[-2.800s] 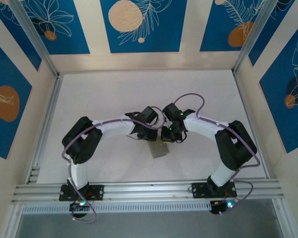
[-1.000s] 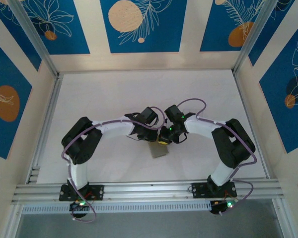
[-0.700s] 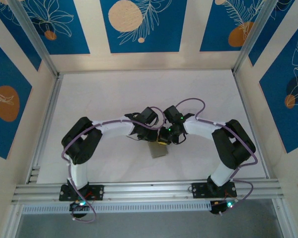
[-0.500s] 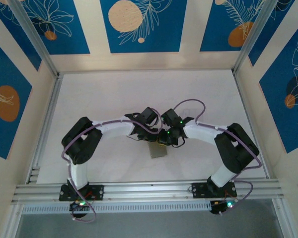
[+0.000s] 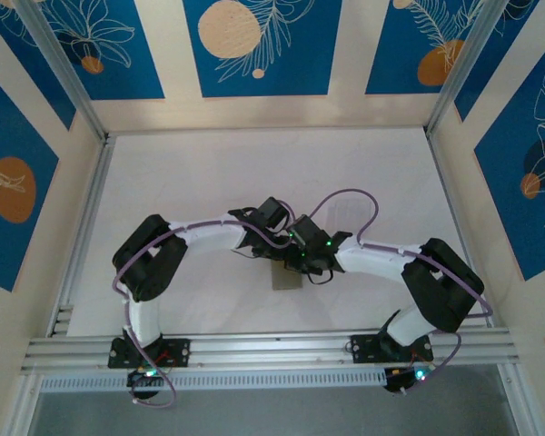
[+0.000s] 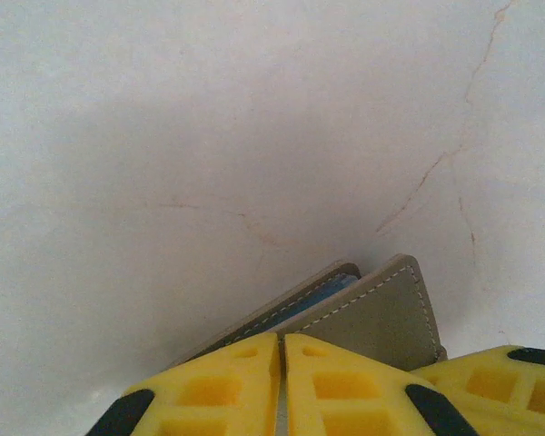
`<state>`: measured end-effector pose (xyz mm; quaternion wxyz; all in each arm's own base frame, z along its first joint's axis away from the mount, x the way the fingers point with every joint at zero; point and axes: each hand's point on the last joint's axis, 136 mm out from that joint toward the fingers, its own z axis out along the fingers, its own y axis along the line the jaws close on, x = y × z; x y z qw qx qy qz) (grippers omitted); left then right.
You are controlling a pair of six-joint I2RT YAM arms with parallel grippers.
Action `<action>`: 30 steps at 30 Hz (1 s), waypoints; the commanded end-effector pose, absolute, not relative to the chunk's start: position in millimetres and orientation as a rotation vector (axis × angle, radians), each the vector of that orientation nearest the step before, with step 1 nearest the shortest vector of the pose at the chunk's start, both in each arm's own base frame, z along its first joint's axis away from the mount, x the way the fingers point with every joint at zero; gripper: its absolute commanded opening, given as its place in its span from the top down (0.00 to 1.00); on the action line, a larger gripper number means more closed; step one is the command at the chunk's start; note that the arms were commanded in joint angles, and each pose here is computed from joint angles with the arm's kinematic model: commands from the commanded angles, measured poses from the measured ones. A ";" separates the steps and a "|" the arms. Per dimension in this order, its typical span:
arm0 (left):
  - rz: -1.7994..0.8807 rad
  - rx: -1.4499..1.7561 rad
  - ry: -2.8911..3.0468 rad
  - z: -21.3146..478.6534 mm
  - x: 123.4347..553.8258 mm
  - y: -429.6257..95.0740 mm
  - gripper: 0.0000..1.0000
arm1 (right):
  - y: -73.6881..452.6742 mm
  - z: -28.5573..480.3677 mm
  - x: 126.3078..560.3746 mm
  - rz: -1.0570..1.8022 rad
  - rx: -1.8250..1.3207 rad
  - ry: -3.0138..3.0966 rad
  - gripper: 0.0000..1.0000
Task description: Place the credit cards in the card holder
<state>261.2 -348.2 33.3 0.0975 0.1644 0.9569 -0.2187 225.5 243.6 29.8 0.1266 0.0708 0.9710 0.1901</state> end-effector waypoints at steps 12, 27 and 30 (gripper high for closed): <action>-0.584 0.436 2.939 8.2 241.8 -338.0 0.90 | 203.6 -14.8 150.2 0.109 0.200 2.960 1.00; -0.608 0.408 2.937 8.7 240.4 -338.4 0.91 | 188.8 -30.7 119.9 -0.271 0.236 2.975 1.00; -0.611 0.403 2.933 11.2 241.9 -340.0 0.91 | 184.1 -33.6 114.1 -0.390 0.253 2.963 1.00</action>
